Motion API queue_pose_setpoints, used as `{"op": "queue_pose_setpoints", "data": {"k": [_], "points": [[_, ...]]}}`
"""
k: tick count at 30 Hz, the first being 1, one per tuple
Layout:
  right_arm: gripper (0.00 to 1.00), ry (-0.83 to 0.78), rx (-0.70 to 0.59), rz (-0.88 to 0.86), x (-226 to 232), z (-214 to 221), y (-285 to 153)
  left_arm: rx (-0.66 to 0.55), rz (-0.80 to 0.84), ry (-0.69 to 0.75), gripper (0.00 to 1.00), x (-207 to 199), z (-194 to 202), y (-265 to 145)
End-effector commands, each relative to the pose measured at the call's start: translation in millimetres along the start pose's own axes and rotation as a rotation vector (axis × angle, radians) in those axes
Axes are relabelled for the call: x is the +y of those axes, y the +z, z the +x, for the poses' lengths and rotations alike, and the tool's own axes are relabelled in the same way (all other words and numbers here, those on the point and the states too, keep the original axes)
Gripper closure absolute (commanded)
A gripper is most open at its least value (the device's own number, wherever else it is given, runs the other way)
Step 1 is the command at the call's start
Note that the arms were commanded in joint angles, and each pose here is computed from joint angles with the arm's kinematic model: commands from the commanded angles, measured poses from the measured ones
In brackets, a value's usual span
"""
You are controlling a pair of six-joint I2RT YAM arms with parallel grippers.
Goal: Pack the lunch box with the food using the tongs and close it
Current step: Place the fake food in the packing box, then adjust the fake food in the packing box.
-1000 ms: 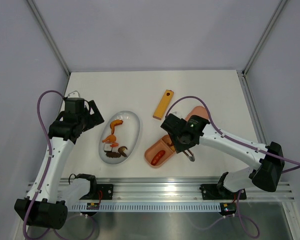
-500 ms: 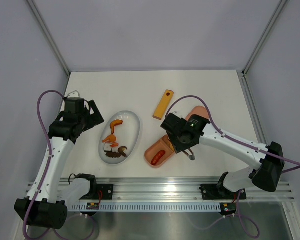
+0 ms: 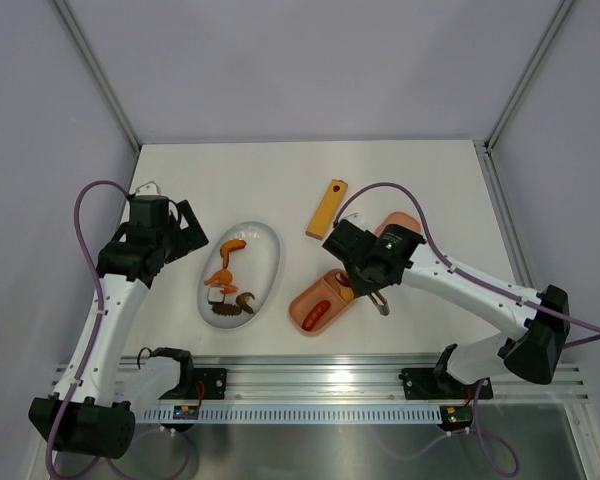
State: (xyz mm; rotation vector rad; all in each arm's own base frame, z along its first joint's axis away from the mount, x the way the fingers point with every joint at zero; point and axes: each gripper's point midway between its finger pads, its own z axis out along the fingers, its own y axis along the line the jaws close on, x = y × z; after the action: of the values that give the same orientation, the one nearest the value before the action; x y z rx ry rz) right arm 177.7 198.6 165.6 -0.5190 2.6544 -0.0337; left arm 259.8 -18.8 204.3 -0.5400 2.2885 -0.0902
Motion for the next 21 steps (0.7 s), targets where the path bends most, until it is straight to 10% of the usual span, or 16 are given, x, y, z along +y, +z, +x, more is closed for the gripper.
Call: {"op": "queue_pose_setpoints", "data": {"k": [1,21], "points": [[0.67,0.086,-0.051,0.075,-24,-6,-4,-0.038,0.042,-0.018,0.01,-10,-13,-1],[0.82,0.051,0.051,-0.029,-12,16,7,-0.031,0.047,-0.023,0.01,-12,-12,1]]}}
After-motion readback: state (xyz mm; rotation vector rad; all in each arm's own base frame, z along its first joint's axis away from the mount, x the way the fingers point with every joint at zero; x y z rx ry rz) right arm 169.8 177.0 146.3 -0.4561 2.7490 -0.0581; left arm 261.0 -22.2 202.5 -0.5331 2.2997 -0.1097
